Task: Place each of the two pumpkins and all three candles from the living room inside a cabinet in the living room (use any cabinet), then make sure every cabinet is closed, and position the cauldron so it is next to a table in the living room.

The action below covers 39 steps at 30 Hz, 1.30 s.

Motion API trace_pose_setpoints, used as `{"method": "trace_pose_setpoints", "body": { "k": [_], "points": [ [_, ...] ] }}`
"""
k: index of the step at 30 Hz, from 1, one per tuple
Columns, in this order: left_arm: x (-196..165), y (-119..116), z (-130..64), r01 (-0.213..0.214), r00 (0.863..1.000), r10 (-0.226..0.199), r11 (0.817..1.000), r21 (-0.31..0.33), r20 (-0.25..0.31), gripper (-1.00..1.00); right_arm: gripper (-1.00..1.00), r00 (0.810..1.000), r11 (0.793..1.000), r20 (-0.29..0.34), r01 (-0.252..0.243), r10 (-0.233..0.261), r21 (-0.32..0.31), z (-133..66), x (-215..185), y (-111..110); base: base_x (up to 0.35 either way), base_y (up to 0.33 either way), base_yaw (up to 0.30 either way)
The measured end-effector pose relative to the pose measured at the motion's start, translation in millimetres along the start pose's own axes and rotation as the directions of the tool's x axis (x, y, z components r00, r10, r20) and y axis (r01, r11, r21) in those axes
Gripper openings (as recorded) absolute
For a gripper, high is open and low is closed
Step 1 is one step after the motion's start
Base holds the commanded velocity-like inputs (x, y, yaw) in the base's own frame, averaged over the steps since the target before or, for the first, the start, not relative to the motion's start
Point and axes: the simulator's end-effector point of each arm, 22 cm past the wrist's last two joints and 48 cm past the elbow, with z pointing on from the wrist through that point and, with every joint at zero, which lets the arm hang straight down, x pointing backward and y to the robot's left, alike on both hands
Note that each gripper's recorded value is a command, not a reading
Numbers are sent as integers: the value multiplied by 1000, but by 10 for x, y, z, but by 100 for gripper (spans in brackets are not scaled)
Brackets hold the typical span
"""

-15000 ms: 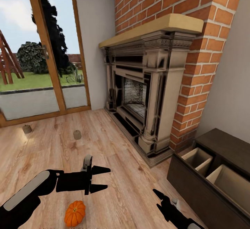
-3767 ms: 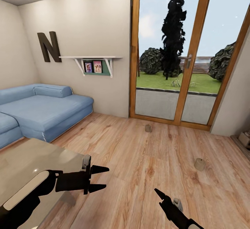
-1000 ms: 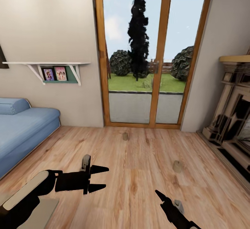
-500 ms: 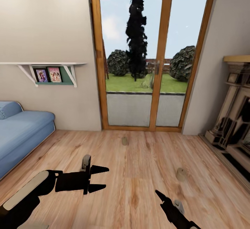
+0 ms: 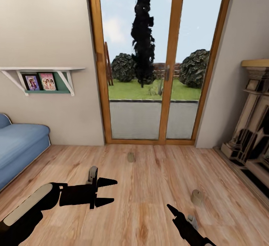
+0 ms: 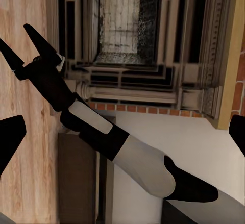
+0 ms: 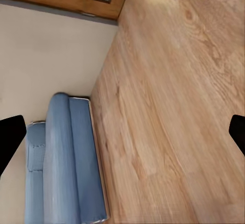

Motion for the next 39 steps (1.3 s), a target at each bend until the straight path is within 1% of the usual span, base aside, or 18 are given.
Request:
{"method": "trace_pose_setpoints", "body": {
  "k": [7, 28, 32, 34, 36, 38, 39],
  "points": [
    [3, -9, 0, -2, 1000, 2, 1000, 1, 0, 100, 100, 1000, 1000, 1, 2, -2, -2, -1, -6, 9, 334, 0, -203],
    [7, -47, -12, -12, 1000, 12, 1000, 2, 4, 100, 100, 1000, 1000, 8, 6, -6, -7, -10, -34, 44, 334, 0, -266],
    [-18, -7, -36, -9, 1000, 9, 1000, -12, 12, 100, 100, 999, 999, 37, 35, -35, -6, -13, -100, 47, 315, 0, -271],
    [-65, 28, -74, -3, 1000, 4, 1000, -21, 25, 100, 100, 998, 999, 44, 41, -41, -4, -14, -115, 46, 292, 0, -271],
    [-168, 105, -150, 14, 998, -12, 999, -33, 55, 100, 100, 998, 999, 51, 46, -46, 6, -15, -133, 28, 278, 0, -271],
    [-328, 267, -285, 50, 994, -44, 997, -58, 102, 100, 100, 997, 998, 60, 53, -54, 24, -19, -160, -9, 258, 0, -271],
    [-418, 375, -375, 62, 990, -51, 995, -83, 130, 100, 100, 996, 998, 62, 55, -57, 31, -21, -168, -23, 244, 0, -271]
  ]
}}
